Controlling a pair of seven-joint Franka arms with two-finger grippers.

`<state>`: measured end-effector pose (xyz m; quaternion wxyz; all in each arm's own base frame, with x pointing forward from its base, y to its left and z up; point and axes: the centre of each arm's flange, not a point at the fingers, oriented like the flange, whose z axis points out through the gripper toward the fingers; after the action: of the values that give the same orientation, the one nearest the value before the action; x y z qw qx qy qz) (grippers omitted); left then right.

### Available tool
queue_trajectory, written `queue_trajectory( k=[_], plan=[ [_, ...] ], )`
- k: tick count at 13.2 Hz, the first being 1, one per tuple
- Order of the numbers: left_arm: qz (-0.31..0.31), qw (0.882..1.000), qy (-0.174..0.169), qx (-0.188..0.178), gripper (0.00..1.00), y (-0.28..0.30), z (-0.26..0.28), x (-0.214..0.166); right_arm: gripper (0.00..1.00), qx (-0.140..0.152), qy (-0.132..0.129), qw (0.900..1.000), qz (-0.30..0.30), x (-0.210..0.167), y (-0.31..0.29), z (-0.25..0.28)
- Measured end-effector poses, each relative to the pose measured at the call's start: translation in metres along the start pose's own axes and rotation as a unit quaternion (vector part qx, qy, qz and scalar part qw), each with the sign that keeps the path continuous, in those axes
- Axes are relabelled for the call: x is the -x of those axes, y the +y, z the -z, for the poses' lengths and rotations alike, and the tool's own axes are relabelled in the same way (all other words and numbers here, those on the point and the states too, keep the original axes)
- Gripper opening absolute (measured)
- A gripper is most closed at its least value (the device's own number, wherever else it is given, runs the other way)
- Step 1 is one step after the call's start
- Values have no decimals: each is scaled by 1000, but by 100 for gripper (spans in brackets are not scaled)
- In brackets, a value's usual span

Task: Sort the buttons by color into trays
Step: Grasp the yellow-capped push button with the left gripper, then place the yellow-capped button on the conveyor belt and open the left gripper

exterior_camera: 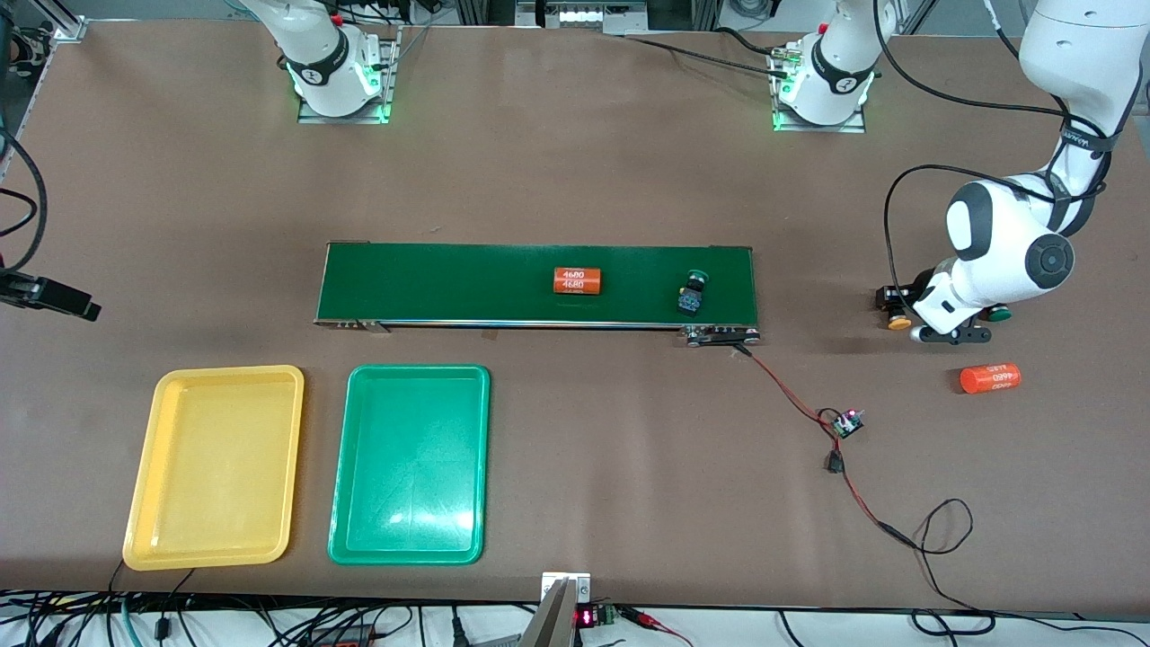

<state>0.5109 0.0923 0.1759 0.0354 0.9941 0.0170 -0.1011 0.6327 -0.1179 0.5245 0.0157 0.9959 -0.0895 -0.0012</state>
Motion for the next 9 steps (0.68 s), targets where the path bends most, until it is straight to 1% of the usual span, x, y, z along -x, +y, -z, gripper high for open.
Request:
queue_trajectory(
  k=[1,4,6,9],
  plan=[
    [-2,1000,0,0,41,0,0,0,100,0,1,1000,0,0,0,2],
    [-8,1000,-6,1,41,2,3,1,100,0,0,1000,0,0,0,1],
    [-13,1000,-10,0,41,8,19,1,100,0,0,1000,0,0,0,1],
    [-35,999,19,-12,41,32,71,-2,100,0,0,1000,-1,0,0,1]
  ],
)
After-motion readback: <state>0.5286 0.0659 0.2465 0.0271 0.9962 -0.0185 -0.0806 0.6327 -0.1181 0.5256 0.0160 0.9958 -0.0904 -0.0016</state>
